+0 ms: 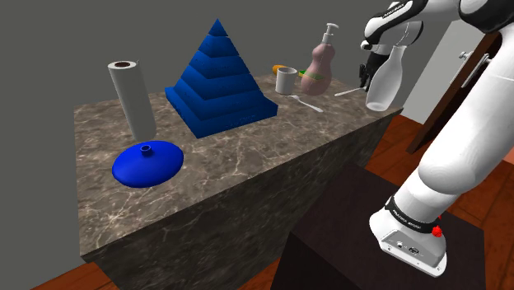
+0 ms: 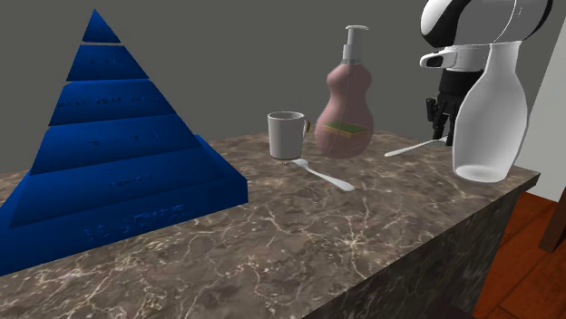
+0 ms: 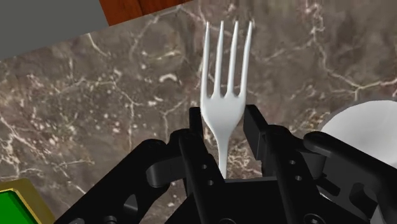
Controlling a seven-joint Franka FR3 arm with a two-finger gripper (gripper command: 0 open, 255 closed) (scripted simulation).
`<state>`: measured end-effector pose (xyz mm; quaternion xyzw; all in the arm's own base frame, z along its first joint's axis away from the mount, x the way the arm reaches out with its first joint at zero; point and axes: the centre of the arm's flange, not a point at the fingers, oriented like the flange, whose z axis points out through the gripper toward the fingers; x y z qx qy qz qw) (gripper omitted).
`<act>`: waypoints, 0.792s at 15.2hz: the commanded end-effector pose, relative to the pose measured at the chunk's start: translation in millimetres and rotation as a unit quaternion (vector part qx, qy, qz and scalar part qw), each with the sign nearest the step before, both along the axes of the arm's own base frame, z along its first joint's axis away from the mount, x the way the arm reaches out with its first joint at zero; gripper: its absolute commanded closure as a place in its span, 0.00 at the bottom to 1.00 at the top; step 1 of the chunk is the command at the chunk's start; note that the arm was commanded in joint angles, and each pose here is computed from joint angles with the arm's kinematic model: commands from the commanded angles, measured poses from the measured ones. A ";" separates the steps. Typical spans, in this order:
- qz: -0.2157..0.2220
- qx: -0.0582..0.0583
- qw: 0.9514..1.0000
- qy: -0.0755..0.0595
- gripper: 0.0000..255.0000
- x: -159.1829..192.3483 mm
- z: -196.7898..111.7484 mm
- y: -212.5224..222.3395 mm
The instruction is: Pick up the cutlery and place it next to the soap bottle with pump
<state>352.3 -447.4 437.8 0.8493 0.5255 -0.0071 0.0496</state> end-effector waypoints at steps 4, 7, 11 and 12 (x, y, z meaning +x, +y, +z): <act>0.001 0.023 1.000 0.021 0.00 7.2 -16.7 3.7; 0.001 0.023 1.000 0.022 0.00 -1.4 -9.7 11.5; 0.001 0.023 1.000 0.022 0.00 -1.3 27.0 13.2; 0.001 0.023 1.000 0.022 0.00 -1.3 27.0 13.2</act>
